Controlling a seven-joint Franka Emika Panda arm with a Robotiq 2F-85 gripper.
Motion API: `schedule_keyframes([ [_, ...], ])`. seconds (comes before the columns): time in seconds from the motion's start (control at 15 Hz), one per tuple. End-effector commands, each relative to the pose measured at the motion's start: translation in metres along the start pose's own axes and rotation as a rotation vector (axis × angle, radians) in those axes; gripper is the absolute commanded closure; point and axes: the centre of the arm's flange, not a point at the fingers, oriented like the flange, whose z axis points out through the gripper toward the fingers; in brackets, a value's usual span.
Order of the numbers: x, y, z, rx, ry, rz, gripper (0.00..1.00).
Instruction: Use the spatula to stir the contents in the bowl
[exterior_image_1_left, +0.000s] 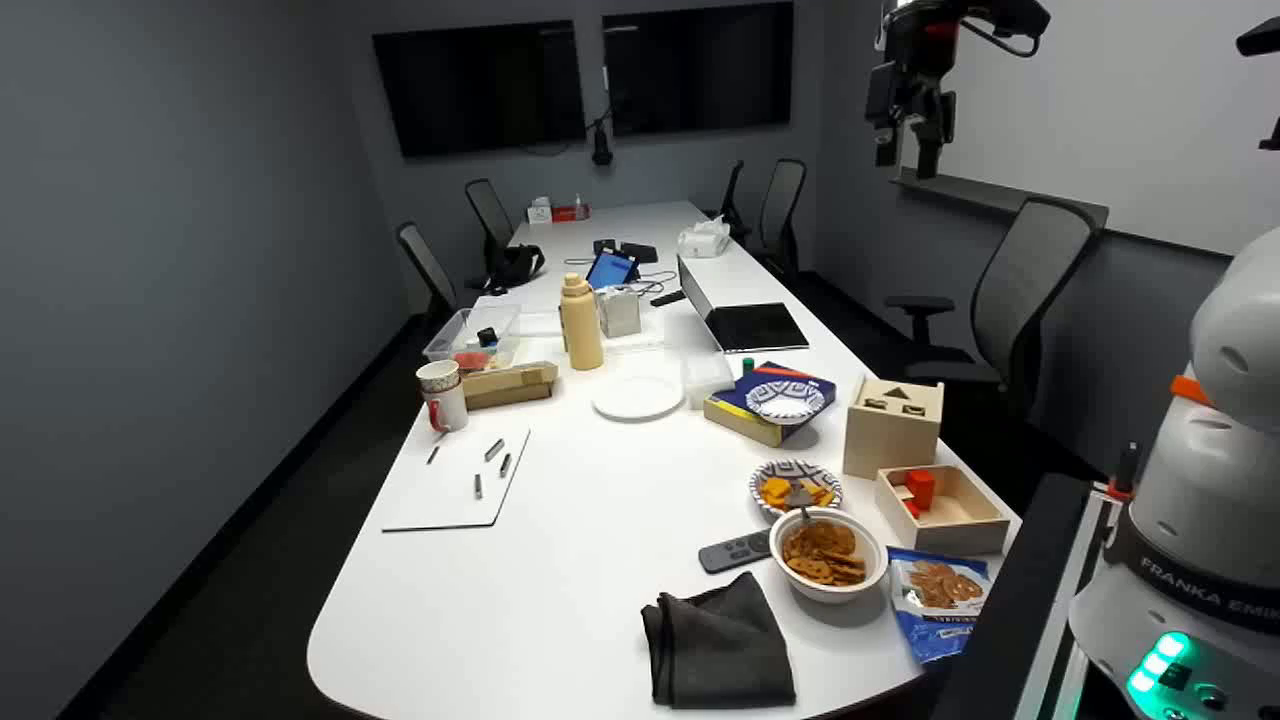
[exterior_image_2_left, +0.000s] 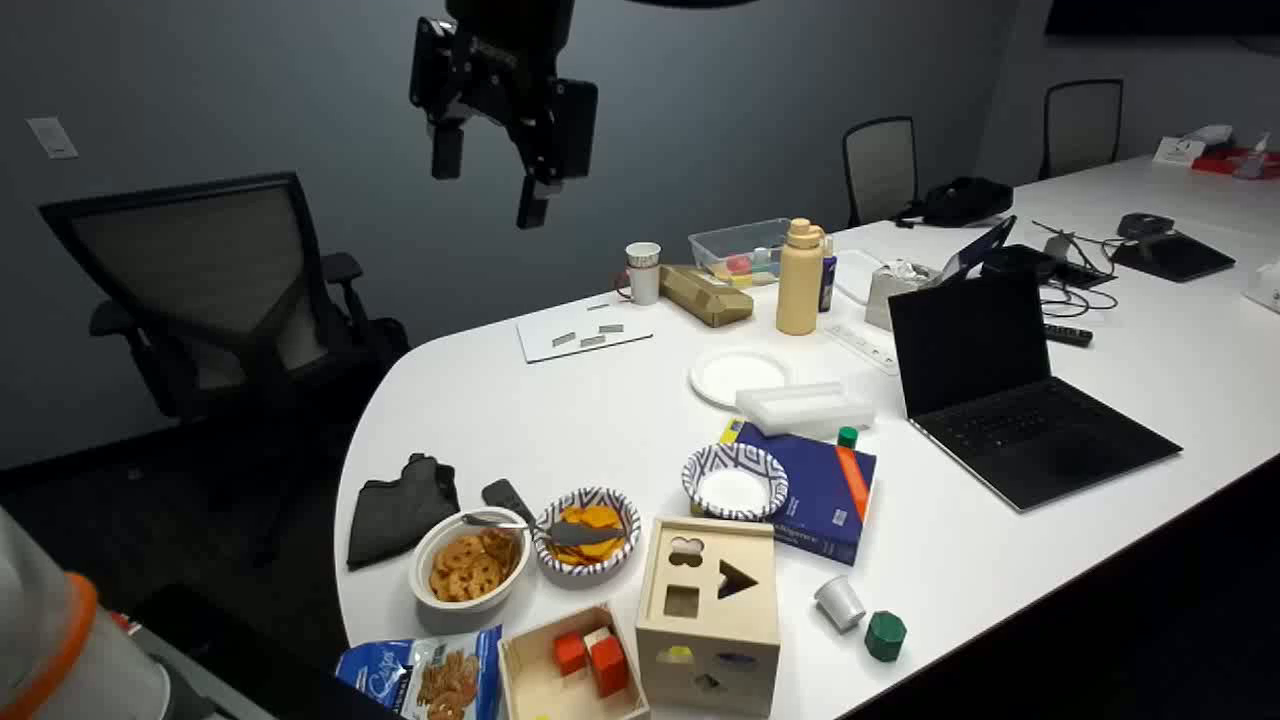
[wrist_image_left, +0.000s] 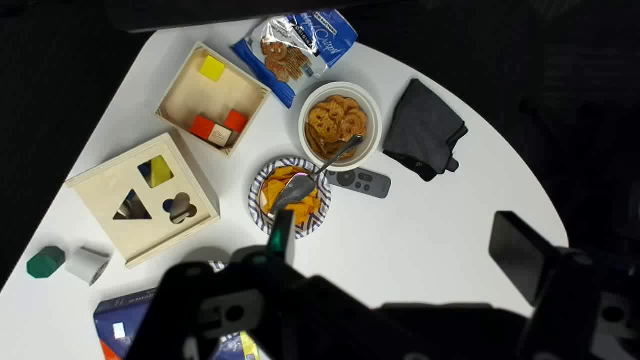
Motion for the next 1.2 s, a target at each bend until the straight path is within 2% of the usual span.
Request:
schedule_keyframes([
  [0.0, 0.0, 0.0, 0.0, 0.0, 0.0, 0.0, 0.0],
  [0.33, 0.0, 0.0, 0.0, 0.0, 0.001, 0.0, 0.0],
  [0.47, 0.017, 0.002, 0.027, 0.044, -0.012, 0.01, 0.0],
  [0.6, 0.044, 0.006, 0.071, 0.087, -0.033, 0.048, 0.0],
  [0.87, 0.088, -0.001, 0.174, 0.228, -0.027, 0.099, 0.0],
  [1.13, 0.109, -0.019, 0.264, 0.303, 0.011, 0.213, 0.0],
])
